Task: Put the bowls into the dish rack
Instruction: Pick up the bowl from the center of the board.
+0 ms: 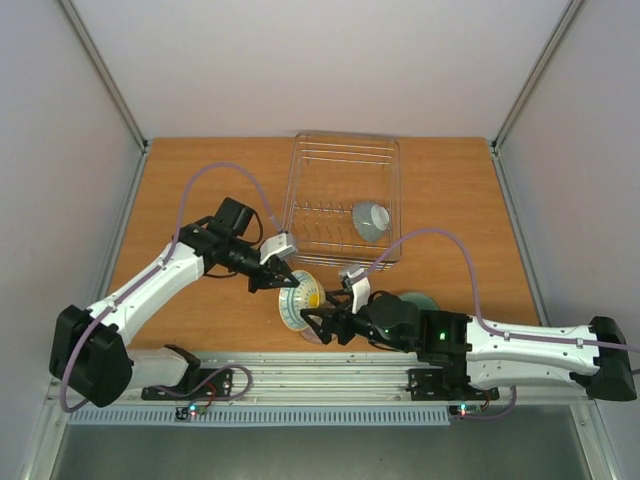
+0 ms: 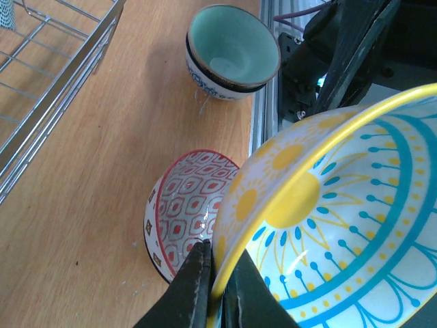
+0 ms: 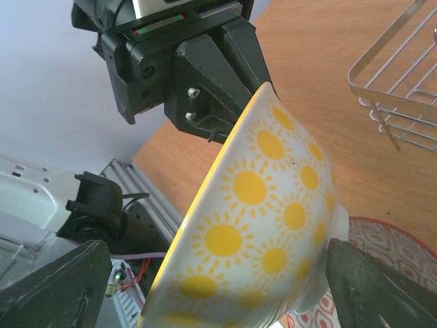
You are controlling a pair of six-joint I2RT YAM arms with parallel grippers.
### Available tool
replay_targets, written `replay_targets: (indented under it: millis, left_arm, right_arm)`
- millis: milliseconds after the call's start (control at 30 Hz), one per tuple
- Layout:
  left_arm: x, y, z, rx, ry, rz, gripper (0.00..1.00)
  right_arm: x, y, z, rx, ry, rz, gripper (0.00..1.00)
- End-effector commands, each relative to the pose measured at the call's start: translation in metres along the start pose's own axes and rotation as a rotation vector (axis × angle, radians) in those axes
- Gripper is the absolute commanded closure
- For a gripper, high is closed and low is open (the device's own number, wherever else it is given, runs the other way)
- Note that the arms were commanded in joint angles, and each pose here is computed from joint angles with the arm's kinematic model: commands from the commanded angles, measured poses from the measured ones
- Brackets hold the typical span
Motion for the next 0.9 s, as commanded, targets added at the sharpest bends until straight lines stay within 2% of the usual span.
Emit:
replay_targets:
  millis: [0, 233, 667, 867]
  left_arm:
    - [0.007, 0.023, -0.014, -0.083, -0.047, -0.11, 0.99]
    - [0.01, 0.024, -0.019, -0.099, -0.044, -0.119, 0.99]
    - [0.009, 0.021, -0.02, -0.098, -0.064, -0.113, 1.0]
    - [0.009, 0.022, -0.019, -0.098, -0.061, -0.114, 1.0]
  right_arm:
    - [-0.005, 0.0, 0.026, -0.02, 0.108, -0.019, 0.13]
    - [0.002, -0.008, 0.028, 0.055, -0.008, -0.039, 0.12]
    - [0.043, 0.013, 0.006, 0.099, -0.154, -0.137, 0.11]
    - [0.041, 0.01, 0.005, 0.104, -0.153, -0.112, 0.05]
Point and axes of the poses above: each gripper's point midway between its finger pads, its own x axis back along the fingers, its own z axis along the line the jaws close on, y = z × x, the point moved 7 cm from there along x, back along the fingers, and after that the axes turned 1 degree about x, right-handed, at the moved point
